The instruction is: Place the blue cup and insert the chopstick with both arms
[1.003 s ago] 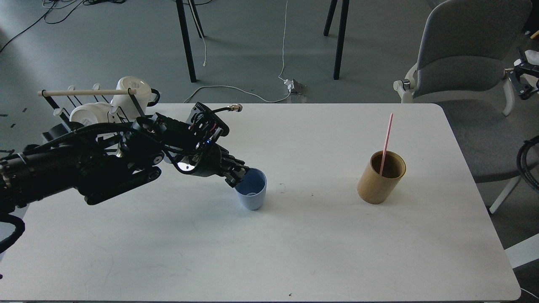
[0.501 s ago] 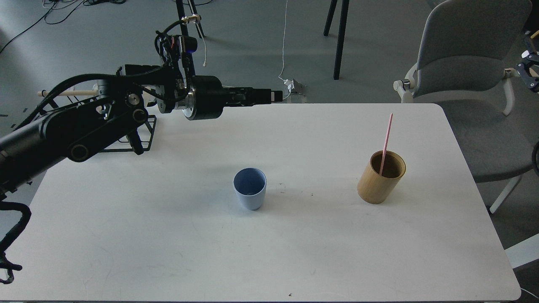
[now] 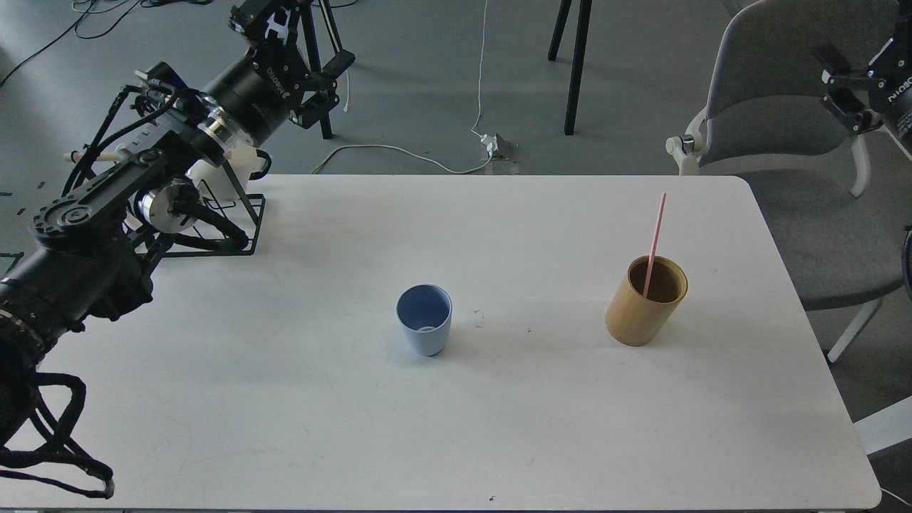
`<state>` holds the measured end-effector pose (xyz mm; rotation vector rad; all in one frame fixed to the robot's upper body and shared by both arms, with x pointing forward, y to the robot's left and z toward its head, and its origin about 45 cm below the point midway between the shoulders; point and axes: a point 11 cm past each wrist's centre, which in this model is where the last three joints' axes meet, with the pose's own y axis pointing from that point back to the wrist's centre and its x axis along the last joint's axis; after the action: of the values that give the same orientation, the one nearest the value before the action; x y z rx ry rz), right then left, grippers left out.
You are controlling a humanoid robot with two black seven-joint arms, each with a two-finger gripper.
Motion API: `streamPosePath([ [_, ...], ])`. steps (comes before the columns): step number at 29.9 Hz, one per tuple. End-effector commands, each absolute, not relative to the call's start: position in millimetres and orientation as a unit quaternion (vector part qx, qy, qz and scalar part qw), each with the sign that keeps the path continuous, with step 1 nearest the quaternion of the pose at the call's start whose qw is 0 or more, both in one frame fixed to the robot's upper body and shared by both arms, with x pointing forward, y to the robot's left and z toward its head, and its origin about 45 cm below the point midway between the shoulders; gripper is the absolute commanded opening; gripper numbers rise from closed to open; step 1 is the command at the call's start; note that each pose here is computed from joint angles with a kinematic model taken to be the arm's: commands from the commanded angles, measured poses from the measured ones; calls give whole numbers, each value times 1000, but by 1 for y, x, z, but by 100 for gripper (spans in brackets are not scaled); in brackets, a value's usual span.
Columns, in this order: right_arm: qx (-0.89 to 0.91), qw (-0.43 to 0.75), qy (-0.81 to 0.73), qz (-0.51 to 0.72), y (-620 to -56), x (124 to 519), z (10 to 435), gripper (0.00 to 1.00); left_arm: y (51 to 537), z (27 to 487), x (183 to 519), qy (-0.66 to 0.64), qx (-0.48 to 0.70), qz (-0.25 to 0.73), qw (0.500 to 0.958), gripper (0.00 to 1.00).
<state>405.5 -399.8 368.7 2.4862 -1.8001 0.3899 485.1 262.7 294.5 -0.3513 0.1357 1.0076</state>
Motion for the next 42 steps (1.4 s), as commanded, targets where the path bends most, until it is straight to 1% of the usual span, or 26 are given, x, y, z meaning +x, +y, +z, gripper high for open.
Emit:
streamPosePath([
  [1, 812, 119, -526, 223, -376, 393, 376, 99, 296, 289, 491, 130, -245, 529, 802, 100],
  [3, 807, 191, -491, 265, -364, 386, 366, 99, 310, 288, 492, 147, -271, 544, 780, 100],
  [6, 781, 283, -457, 317, -357, 383, 340, 99, 335, 267, 484, 178, -291, 574, 745, 100],
  [11, 764, 354, -406, 356, -353, 376, 304, 99, 351, 240, 481, 201, -283, 606, 716, 100],
  [14, 745, 395, -357, 401, -340, 368, 273, 98, 327, 235, 485, 218, -295, 594, 716, 100],
  [16, 740, 406, -333, 421, -330, 365, 256, 97, 324, 235, 486, 221, -299, 592, 715, 100],
  [22, 728, 436, -320, 421, -339, 358, 228, 91, 323, 234, 485, 220, -293, 590, 719, 100],
  [25, 732, 449, -315, 405, -342, 355, 210, 86, 322, 234, 485, 219, -290, 590, 721, 100],
  [28, 741, 443, -302, 403, -327, 355, 194, 79, 323, 235, 486, 219, -289, 590, 721, 100],
  [31, 739, 448, -290, 411, -316, 359, 180, 75, 323, 235, 486, 220, -289, 590, 721, 100],
  [35, 742, 448, -294, 404, -306, 366, 166, 64, 326, 235, 486, 218, -288, 593, 720, 100],
  [38, 741, 449, -293, 405, -305, 367, 166, 50, 325, 235, 486, 218, -288, 592, 720, 100],
  [42, 726, 465, -277, 425, -310, 368, 164, 40, 324, 235, 486, 218, -290, 591, 720, 100],
])
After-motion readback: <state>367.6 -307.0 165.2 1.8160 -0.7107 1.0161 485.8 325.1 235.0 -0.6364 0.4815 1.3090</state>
